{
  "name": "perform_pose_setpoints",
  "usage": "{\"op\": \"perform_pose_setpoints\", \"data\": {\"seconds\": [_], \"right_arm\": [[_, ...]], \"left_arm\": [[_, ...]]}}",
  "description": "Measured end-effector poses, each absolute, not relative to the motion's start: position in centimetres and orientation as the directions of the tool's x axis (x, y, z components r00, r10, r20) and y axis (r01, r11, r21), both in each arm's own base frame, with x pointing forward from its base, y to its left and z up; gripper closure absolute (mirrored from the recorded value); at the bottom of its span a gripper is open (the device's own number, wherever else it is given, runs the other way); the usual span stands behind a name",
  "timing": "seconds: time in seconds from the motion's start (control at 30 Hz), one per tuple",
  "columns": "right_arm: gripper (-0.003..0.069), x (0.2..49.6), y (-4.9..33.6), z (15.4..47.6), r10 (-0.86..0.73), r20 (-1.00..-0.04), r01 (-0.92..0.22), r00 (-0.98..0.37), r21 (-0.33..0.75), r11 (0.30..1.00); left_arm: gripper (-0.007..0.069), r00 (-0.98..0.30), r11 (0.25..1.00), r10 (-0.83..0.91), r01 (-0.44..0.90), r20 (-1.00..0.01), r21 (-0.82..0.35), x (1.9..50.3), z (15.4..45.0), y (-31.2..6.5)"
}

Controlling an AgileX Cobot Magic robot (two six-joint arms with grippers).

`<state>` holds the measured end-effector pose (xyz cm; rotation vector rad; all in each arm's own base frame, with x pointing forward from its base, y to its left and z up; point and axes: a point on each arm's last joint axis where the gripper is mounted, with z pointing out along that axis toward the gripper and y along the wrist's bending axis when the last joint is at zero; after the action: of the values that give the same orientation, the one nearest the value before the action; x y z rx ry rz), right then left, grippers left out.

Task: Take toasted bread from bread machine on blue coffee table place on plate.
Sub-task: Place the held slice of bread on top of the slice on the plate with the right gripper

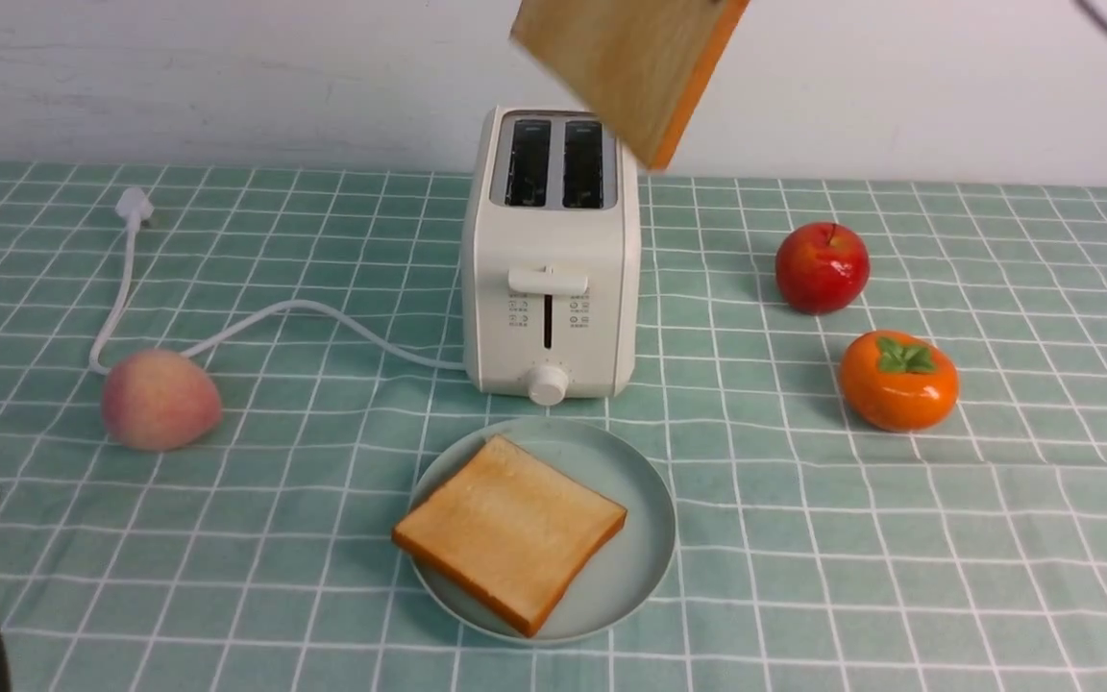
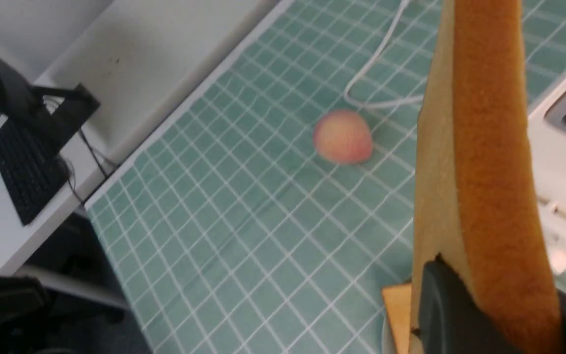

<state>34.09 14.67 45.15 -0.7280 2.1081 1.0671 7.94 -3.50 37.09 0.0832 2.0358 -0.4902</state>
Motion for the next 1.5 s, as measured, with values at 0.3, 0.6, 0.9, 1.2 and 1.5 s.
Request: {"op": "perform_pose_setpoints", "data": {"seconds": [0.3, 0.6, 0.9, 1.2, 1.5], "right_arm": [[0.0574, 35.6, 17.1, 31.2, -0.246, -0.547, -0.596, -0.800, 0.676, 0.434], [0.0572, 38.2, 18.3, 22.6, -0.119, -0.409, -0.421, -0.905, 0.822, 0.383], [0.0323, 39.0, 18.0, 18.2, -0.139, -0.298, -0.328, -0.944, 0.810, 0.486], [0.0176, 39.3, 14.7, 20.5, -0.252, -0.260, -0.362, -0.932, 0.680, 0.638], [0.0480, 35.5, 10.3, 31.2, -0.203, -0.337, -0.349, -0.919, 0.460, 0.816]], "left_arm": [[0.0639, -0.502, 0.916, -0.145, 0.258, -0.853, -0.307, 8.1, 37.0, -3.5], [0.0639, -0.510, 0.917, -0.142, 0.255, -0.848, -0.307, 8.2, 36.9, -3.5], [0.0639, -0.518, 0.918, -0.138, 0.254, -0.844, -0.306, 8.2, 36.9, -3.5], [0.0639, -0.529, 0.918, -0.133, 0.254, -0.838, -0.305, 8.1, 36.8, -3.6], [0.0639, -0.532, 0.916, -0.143, 0.247, -0.835, -0.315, 8.1, 36.8, -3.6]]}}
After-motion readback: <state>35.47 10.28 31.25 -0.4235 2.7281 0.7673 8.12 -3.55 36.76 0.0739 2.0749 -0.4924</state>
